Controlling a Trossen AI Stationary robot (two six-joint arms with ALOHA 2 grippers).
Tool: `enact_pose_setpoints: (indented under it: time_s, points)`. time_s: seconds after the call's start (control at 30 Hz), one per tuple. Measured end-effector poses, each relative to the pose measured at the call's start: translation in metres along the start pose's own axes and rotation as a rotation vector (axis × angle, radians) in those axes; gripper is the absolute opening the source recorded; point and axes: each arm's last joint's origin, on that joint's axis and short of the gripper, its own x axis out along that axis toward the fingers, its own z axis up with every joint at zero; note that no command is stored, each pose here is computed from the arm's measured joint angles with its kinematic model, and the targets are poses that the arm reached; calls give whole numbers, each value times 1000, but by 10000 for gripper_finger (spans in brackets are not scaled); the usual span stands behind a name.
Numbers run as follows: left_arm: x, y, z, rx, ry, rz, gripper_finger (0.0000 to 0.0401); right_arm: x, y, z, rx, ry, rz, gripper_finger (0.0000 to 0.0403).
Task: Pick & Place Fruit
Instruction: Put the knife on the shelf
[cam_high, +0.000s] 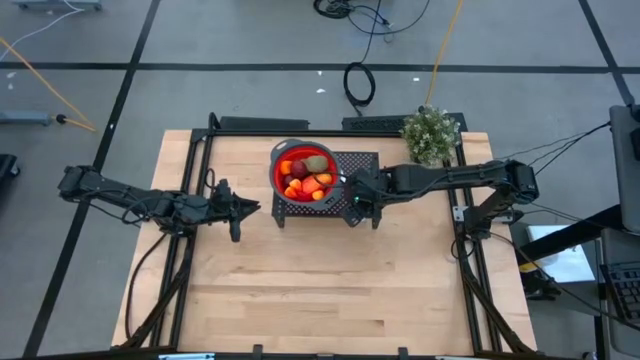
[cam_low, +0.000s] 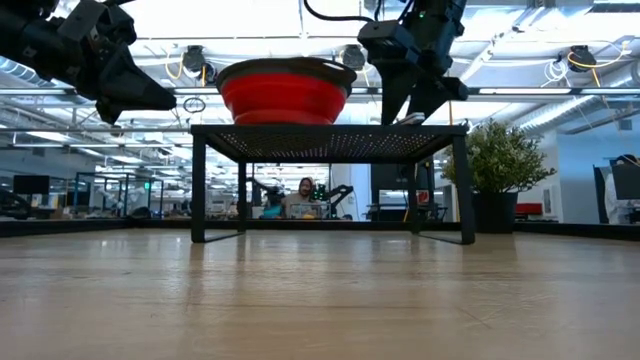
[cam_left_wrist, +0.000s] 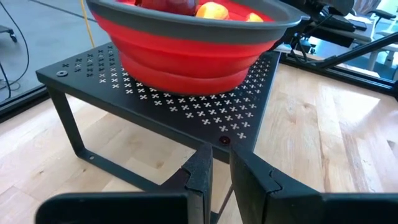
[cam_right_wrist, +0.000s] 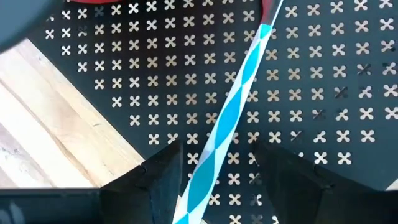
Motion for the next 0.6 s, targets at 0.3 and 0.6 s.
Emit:
enact_pose_setpoints:
  time_s: [0.3, 0.6]
  points:
    - [0, 0, 0, -6, -2, -2, 51, -1, -2, -1, 20, -6, -15, 147]
    - [0, 0, 0, -6, -4, -2, 51, -1, -2, -1, 32, -3, -20, 75]
